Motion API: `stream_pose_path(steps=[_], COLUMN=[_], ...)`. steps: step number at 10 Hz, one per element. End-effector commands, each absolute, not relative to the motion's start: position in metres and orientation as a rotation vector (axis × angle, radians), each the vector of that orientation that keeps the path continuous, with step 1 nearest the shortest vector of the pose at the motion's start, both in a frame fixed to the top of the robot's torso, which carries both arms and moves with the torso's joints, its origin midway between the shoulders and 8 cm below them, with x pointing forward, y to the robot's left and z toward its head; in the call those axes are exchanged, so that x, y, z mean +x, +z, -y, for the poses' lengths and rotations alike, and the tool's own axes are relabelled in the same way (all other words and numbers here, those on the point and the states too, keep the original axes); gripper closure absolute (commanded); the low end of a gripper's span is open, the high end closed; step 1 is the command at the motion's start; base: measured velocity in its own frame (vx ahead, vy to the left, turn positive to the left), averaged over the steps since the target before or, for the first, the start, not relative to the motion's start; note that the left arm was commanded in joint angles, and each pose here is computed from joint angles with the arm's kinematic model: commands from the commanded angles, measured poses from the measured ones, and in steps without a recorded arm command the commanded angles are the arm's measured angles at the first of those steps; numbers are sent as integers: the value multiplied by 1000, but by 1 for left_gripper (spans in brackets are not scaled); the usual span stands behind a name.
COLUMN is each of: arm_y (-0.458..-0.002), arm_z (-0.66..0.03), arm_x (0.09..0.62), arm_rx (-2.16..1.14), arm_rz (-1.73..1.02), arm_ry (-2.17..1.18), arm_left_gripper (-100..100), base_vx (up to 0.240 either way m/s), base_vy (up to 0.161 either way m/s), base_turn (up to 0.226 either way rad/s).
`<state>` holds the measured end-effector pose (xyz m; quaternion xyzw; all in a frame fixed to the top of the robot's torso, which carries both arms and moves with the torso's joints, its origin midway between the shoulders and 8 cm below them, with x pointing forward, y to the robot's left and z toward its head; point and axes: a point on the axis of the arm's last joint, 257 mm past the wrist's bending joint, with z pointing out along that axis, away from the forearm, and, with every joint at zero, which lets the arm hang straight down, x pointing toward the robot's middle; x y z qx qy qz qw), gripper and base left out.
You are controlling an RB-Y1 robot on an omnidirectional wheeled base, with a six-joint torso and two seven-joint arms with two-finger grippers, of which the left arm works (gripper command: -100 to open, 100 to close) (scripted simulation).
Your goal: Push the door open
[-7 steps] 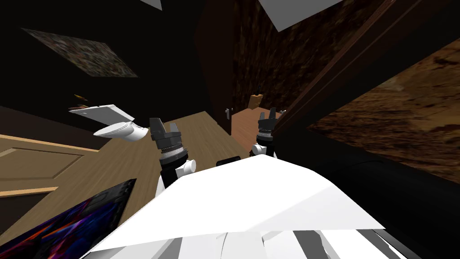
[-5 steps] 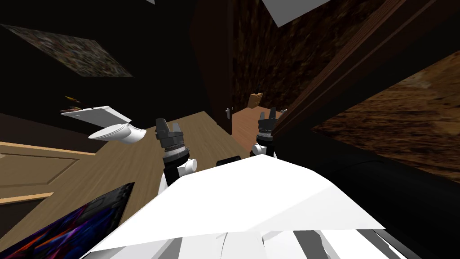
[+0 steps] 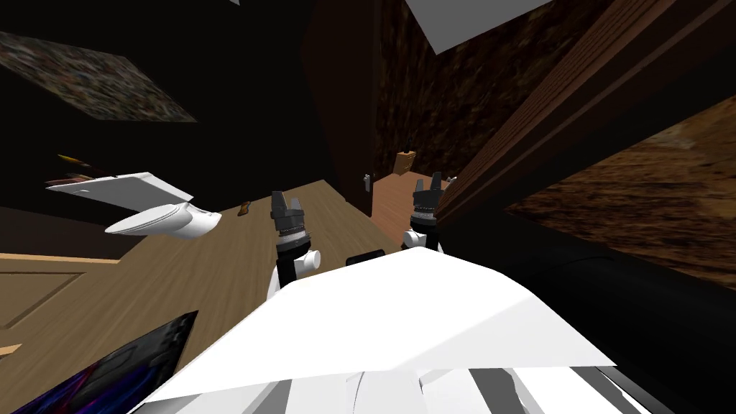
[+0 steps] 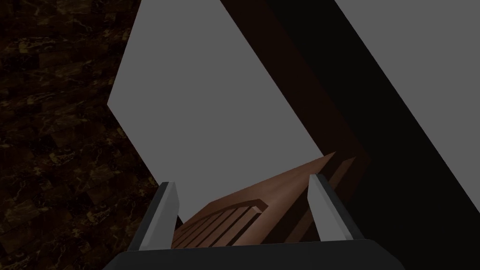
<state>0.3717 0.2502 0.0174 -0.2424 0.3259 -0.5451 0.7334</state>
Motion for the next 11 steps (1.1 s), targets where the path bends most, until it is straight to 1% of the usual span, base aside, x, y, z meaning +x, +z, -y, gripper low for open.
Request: stream_pose_path(steps=[1,5,11], arm_y=[10,-10,-46], arm_z=[-245,-233,-208], arm_x=[380,400,432], arm_rx=[-546,-580,-639], arm_rz=[-730,-767,-837], arm_ry=[-1216,-1262,-1336], arm_left_gripper=[-100,-100,-100], base_vx=[95,83,91], base_vy=[34,48,66], base_turn=[-52,-84,-88])
